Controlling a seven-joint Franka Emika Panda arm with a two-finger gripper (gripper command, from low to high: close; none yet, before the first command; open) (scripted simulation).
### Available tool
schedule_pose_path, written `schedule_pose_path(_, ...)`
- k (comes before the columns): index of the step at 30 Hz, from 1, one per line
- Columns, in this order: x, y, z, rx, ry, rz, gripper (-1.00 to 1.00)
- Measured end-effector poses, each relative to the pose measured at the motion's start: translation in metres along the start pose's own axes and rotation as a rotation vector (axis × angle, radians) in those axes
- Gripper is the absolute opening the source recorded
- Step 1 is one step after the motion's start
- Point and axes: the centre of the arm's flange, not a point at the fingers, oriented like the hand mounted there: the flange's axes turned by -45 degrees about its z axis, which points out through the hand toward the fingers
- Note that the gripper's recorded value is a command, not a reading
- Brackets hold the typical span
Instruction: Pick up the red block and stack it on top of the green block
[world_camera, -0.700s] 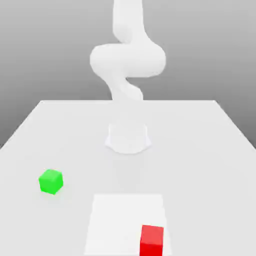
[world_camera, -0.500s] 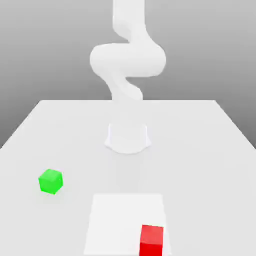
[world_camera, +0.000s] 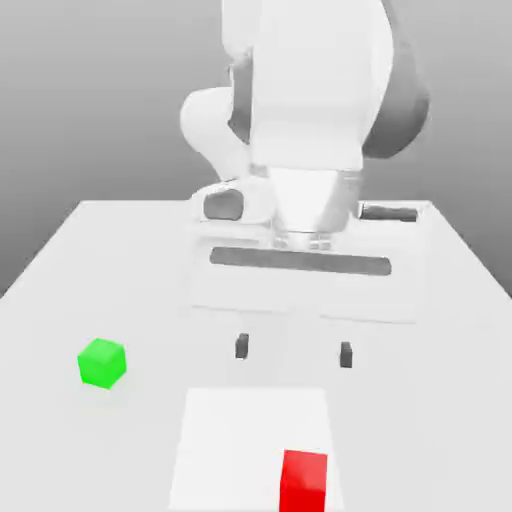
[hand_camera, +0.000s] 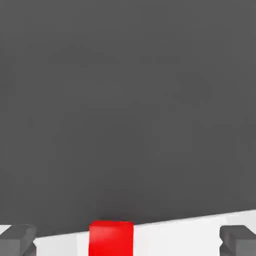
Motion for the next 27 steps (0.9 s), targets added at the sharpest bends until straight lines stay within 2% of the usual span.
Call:
schedule_pose_path(4, -0.023, -0.008, 0.07, 0.008, -0.112, 0.019, 0.0)
schedule_pose_path(9, -0.037, -0.01, 0.139, 0.01, -0.14, 0.024, 0.0)
schedule_pose_path(10, -0.039, -0.01, 0.148, 0.01, -0.141, 0.024, -1.0)
schedule_pose_path(16, -0.04, -0.01, 0.152, 0.01, -0.14, 0.024, -1.0)
schedule_pose_path(21, -0.032, -0.01, 0.103, 0.011, -0.14, 0.025, -1.0)
schedule_pose_path(22, -0.032, -0.001, 0.092, 0.005, -0.14, 0.048, -1.0)
schedule_pose_path(27, -0.062, 0.137, 0.067, -0.062, -0.136, 0.454, -1.0)
